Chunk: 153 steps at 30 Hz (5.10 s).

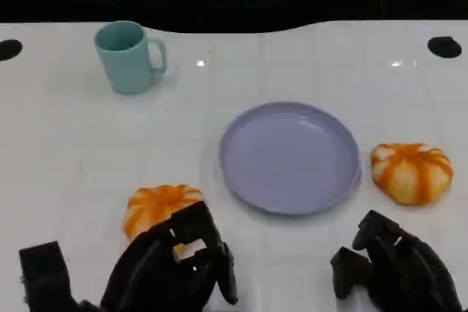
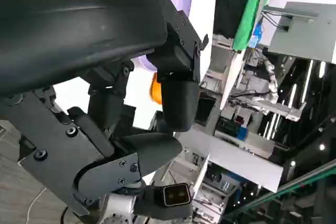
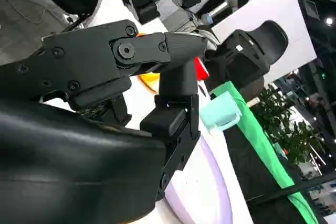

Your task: Grasp the bread from the table and place it into the plate.

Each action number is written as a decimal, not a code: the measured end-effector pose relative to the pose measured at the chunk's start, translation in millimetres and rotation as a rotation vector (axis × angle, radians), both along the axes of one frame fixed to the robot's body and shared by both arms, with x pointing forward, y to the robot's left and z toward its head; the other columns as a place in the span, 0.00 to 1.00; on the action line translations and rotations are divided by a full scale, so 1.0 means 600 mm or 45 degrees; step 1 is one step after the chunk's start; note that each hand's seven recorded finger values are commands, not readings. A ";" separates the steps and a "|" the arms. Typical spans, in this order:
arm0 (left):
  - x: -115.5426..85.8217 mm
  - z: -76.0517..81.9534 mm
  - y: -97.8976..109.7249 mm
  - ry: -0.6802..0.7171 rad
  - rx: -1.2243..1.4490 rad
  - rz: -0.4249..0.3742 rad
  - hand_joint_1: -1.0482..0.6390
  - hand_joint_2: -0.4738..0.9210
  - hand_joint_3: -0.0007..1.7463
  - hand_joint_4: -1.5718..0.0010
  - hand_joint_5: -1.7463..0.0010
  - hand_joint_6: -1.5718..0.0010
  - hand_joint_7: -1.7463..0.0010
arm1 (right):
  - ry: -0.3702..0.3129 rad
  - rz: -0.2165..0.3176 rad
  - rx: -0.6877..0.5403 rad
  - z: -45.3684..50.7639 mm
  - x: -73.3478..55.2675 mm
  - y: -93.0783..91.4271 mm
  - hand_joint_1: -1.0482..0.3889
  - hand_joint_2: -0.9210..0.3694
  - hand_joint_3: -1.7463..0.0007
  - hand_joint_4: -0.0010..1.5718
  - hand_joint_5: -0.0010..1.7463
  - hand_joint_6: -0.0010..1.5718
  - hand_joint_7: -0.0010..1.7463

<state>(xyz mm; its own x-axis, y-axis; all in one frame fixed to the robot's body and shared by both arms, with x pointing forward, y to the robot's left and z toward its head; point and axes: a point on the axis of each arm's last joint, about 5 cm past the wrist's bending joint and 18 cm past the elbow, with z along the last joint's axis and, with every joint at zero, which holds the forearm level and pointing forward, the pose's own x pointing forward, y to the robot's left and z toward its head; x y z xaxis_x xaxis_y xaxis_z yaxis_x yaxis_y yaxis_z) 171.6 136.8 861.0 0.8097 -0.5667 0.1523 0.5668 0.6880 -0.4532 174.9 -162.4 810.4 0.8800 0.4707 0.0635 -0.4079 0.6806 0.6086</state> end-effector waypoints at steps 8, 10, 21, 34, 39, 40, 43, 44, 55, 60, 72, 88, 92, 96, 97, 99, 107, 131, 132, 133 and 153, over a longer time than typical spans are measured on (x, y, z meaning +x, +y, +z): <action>0.000 0.000 0.000 0.000 0.000 0.000 0.31 0.61 0.72 0.52 0.00 0.63 0.07 | 0.004 -0.001 0.006 -0.001 0.000 0.000 0.35 0.00 0.87 0.49 0.96 0.44 0.81; 0.001 0.000 0.000 -0.002 0.000 0.000 0.30 0.60 0.72 0.52 0.00 0.62 0.07 | 0.003 -0.001 0.006 -0.001 0.000 0.000 0.34 0.00 0.87 0.50 0.96 0.44 0.81; 0.001 0.000 0.001 0.000 -0.004 0.002 0.30 0.59 0.72 0.51 0.00 0.61 0.08 | 0.010 0.004 0.009 -0.002 0.001 0.001 0.34 0.00 0.87 0.50 0.95 0.44 0.80; 0.018 0.038 0.028 -0.451 0.365 0.087 0.20 0.99 0.10 0.74 0.42 0.80 0.67 | 0.002 0.005 0.006 -0.002 0.001 0.001 0.34 0.00 0.87 0.50 0.95 0.44 0.80; 0.022 0.066 0.052 -0.661 0.648 0.165 0.16 1.00 0.08 0.86 0.54 0.84 0.81 | 0.006 0.006 0.007 -0.002 0.001 0.001 0.34 0.00 0.88 0.50 0.95 0.44 0.80; 0.023 0.073 0.056 -0.699 0.721 0.182 0.15 1.00 0.09 0.87 0.54 0.84 0.85 | 0.007 0.006 0.008 -0.002 0.001 0.002 0.35 0.00 0.88 0.50 0.95 0.44 0.80; 0.023 0.094 0.070 -0.845 1.010 0.244 0.13 1.00 0.11 0.87 0.58 0.81 0.91 | 0.011 0.010 0.011 -0.002 0.002 0.002 0.35 0.00 0.88 0.50 0.95 0.44 0.80; 0.023 0.102 0.075 -0.896 1.111 0.263 0.13 1.00 0.12 0.86 0.61 0.80 0.93 | 0.012 0.009 0.010 -0.002 0.002 0.002 0.35 0.00 0.88 0.49 0.96 0.44 0.80; 0.042 0.144 0.080 -1.226 1.985 0.277 0.14 1.00 0.02 0.72 0.87 0.78 1.00 | -0.002 0.005 0.004 0.001 0.003 0.002 0.34 0.00 0.86 0.49 0.96 0.43 0.81; 0.049 0.141 0.070 -1.220 2.135 0.241 0.17 0.98 0.00 0.70 0.91 0.77 1.00 | -0.009 0.000 0.001 0.001 0.002 0.002 0.34 0.00 0.86 0.49 0.97 0.44 0.81; 0.086 0.086 0.044 -1.071 2.258 -0.018 0.17 0.98 0.01 0.67 0.94 0.77 1.00 | -0.019 0.002 0.000 0.003 0.000 0.002 0.35 0.00 0.85 0.49 0.98 0.43 0.82; 0.122 -0.022 0.044 -1.253 1.969 0.327 0.46 0.76 0.66 0.48 0.00 0.56 0.04 | -0.017 0.001 -0.001 0.005 -0.002 0.001 0.34 0.00 0.87 0.49 0.98 0.44 0.82; 0.119 -0.041 0.045 -1.295 1.915 0.407 0.47 0.72 0.73 0.47 0.00 0.58 0.00 | -0.010 0.001 0.000 0.005 -0.003 0.001 0.34 0.00 0.86 0.49 0.98 0.44 0.82; 0.117 -0.050 0.045 -1.333 1.890 0.447 0.48 0.71 0.71 0.48 0.00 0.60 0.00 | -0.008 0.001 0.001 0.005 -0.003 0.001 0.34 0.00 0.87 0.49 0.97 0.44 0.81; 0.117 -0.052 0.045 -1.340 1.887 0.458 0.48 0.71 0.71 0.49 0.00 0.60 0.00 | -0.008 0.001 0.001 0.005 -0.003 0.001 0.34 0.00 0.87 0.49 0.97 0.44 0.81; 0.118 -0.052 0.044 -1.356 1.874 0.486 0.49 0.71 0.69 0.49 0.00 0.61 0.00 | -0.008 0.001 0.001 0.005 -0.003 0.001 0.34 0.00 0.86 0.49 0.98 0.44 0.81; 0.132 -0.031 0.035 -1.394 1.797 0.643 0.49 0.73 0.63 0.50 0.00 0.62 0.00 | -0.003 0.000 0.001 0.003 -0.003 0.001 0.35 0.00 0.86 0.49 0.98 0.43 0.82; 0.185 0.092 -0.097 -1.389 1.462 0.669 0.48 0.69 0.64 0.44 0.00 0.55 0.00 | 0.017 0.006 0.004 0.001 -0.004 0.001 0.33 0.00 0.87 0.50 0.95 0.45 0.79; 0.187 0.094 -0.104 -1.396 1.455 0.650 0.47 0.69 0.65 0.44 0.00 0.55 0.00 | 0.018 0.006 0.004 0.001 -0.004 0.001 0.33 0.00 0.87 0.51 0.95 0.46 0.79; 0.188 0.095 -0.110 -1.396 1.449 0.636 0.47 0.69 0.65 0.44 0.00 0.55 0.00 | 0.018 0.006 0.003 0.001 -0.004 0.001 0.33 0.00 0.87 0.51 0.95 0.45 0.80; 0.218 0.095 -0.151 -1.352 1.663 0.235 0.24 0.99 0.19 0.84 0.61 0.76 0.94 | 0.010 -0.001 -0.003 0.001 -0.005 0.001 0.34 0.00 0.87 0.50 0.96 0.44 0.80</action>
